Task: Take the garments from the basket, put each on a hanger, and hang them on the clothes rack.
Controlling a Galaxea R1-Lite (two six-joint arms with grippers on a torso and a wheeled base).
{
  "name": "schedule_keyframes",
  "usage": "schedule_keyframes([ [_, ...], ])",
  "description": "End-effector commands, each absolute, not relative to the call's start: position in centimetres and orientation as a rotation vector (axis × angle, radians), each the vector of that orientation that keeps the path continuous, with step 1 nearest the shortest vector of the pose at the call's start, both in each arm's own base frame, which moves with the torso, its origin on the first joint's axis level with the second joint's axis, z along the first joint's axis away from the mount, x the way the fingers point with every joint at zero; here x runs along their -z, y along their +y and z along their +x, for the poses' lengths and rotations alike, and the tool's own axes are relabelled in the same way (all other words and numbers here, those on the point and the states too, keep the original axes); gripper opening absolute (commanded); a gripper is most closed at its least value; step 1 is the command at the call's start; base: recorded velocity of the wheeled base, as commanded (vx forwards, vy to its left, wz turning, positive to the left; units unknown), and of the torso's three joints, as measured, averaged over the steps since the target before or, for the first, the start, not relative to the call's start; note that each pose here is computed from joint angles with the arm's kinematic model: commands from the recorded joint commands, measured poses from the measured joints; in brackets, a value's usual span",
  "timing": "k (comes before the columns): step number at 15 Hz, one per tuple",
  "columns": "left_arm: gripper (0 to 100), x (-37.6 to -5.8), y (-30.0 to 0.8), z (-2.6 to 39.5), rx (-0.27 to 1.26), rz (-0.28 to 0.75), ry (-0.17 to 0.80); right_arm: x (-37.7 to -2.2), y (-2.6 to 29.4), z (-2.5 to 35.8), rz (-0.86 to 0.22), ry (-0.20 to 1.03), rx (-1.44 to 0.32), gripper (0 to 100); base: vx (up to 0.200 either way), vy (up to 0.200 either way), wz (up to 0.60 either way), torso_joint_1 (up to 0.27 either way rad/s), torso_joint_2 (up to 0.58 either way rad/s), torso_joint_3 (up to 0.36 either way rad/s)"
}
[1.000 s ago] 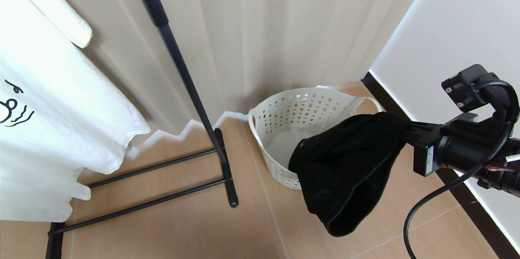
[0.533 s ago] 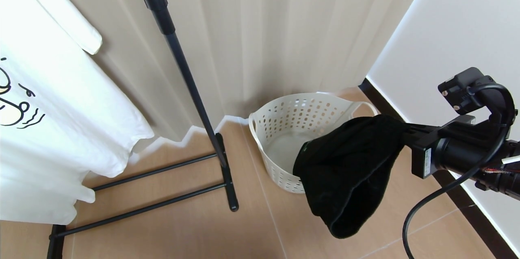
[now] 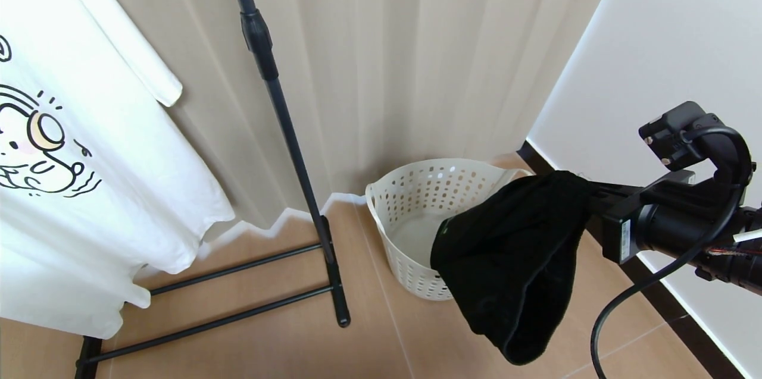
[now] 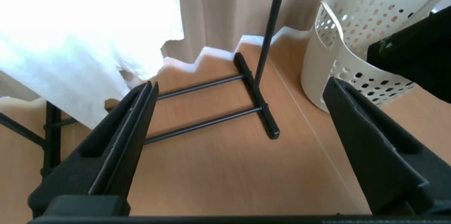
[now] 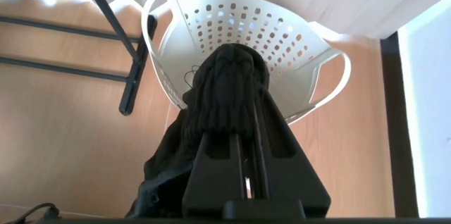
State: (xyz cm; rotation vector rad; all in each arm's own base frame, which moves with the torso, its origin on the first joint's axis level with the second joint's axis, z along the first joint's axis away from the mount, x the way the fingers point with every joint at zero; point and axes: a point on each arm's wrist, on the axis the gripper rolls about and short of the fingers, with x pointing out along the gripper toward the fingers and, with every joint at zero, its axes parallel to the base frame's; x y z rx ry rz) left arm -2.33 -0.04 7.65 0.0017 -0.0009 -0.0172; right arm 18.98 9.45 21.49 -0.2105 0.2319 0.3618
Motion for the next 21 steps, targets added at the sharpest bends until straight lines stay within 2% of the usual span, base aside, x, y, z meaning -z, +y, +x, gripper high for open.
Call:
schedule_keyframes([
  [1, 100, -7.66, -0.04, -2.33, 0.017, 0.002, 0.0, -21.47, 9.49, 19.06, -0.211, 0.233, -0.362, 0, 0.0, 0.0, 0.0, 0.007, 0.01, 0.212],
  [4, 100, -7.66, -0.04, -2.33, 0.017, 0.002, 0.0, -21.37, 9.48, 19.18, -0.212, 0.238, -0.359, 0, 0.0, 0.0, 0.0, -0.01, -0.17, 0.012],
  [11, 100, -7.66, -0.04, -2.33, 0.017, 0.002, 0.0, -21.33, 9.46, 19.17, -0.213, 0.239, -0.354, 0, 0.0, 0.0, 0.0, 0.011, -0.41, -0.19],
  [21, 100, -7.66, -0.04, -2.33, 0.017, 0.002, 0.0, -21.03, 9.52, 19.28, -0.217, 0.251, -0.356, 0, 0.0, 0.0, 0.0, 0.12, -0.48, -0.167],
])
